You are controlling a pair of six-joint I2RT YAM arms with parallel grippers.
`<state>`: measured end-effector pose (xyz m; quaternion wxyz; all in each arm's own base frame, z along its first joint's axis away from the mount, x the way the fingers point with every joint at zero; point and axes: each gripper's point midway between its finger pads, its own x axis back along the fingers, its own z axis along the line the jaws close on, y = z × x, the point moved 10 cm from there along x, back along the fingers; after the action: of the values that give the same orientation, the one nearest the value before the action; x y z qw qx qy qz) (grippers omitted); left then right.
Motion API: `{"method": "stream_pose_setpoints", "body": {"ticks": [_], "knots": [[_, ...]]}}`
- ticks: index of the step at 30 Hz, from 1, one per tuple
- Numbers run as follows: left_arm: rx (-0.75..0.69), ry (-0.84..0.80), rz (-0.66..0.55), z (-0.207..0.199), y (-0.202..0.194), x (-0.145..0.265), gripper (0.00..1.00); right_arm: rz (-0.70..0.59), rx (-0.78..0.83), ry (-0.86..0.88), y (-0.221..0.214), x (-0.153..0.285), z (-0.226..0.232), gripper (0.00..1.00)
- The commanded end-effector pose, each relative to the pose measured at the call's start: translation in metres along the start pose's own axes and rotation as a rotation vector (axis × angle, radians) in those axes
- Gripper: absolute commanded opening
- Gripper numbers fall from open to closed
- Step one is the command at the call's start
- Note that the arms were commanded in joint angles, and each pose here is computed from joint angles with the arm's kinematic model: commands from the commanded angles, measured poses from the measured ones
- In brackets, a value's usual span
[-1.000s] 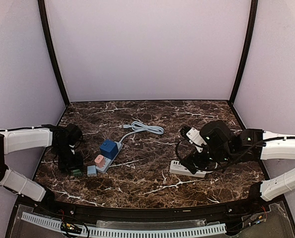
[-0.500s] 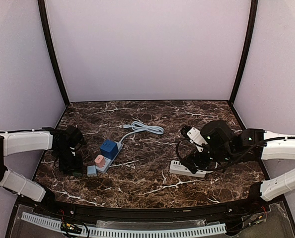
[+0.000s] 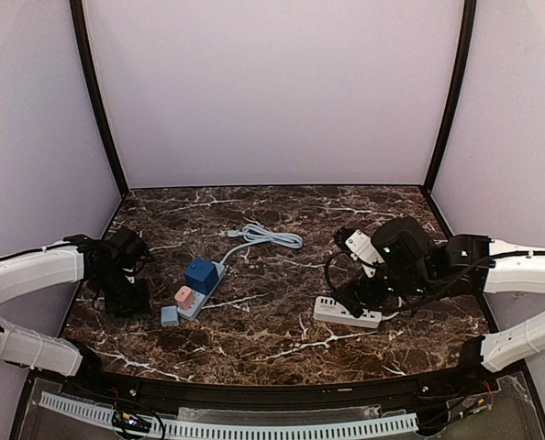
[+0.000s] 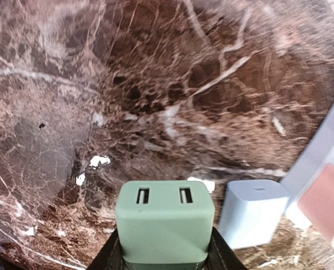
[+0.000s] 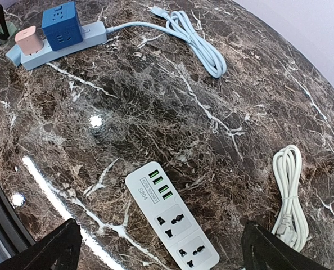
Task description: Insert the plug
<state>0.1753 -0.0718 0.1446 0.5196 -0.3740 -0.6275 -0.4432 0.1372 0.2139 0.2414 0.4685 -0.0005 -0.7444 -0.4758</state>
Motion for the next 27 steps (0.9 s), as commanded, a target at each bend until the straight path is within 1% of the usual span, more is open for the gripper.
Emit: {"method": "stream_pose_setpoints", "body": {"ticks": [1, 2, 3, 5, 7, 10, 13, 17, 22, 27], "knots": [[-0.019, -0.018, -0.058, -0.001, 0.003, 0.033, 0.16, -0.045, -0.038, 0.009, 0.015, 0.008, -0.001, 0.99], [-0.03, -0.023, -0.068, -0.001, 0.003, 0.037, 0.14, -0.051, -0.044, 0.01, 0.017, 0.01, -0.002, 0.99], [-0.04, -0.038, -0.087, -0.002, 0.005, 0.047, 0.09, -0.054, -0.048, 0.012, 0.019, 0.011, -0.002, 0.99], [-0.07, -0.066, -0.118, -0.005, 0.008, 0.062, 0.03, -0.063, -0.06, 0.019, 0.022, 0.014, -0.002, 0.99], [-0.109, -0.091, -0.156, -0.008, 0.011, 0.079, 0.01, -0.07, -0.073, 0.028, 0.025, 0.016, -0.001, 0.99], [-0.175, -0.125, -0.207, -0.012, 0.014, 0.1, 0.01, -0.086, -0.1, 0.049, 0.031, 0.021, -0.001, 0.99], [-0.234, -0.198, -0.276, -0.02, 0.017, 0.125, 0.01, -0.099, -0.125, 0.082, 0.036, 0.027, 0.001, 0.99], [-0.32, -0.303, -0.354, -0.033, 0.019, 0.148, 0.01, -0.096, -0.147, 0.115, 0.046, 0.034, 0.001, 0.99], [-0.474, -0.412, -0.415, -0.057, 0.015, 0.164, 0.01, -0.103, -0.187, 0.189, 0.062, 0.047, -0.004, 0.99], [-0.638, -0.461, -0.446, -0.09, 0.01, 0.169, 0.01, -0.103, -0.236, 0.254, 0.078, 0.061, -0.013, 0.99]]}}
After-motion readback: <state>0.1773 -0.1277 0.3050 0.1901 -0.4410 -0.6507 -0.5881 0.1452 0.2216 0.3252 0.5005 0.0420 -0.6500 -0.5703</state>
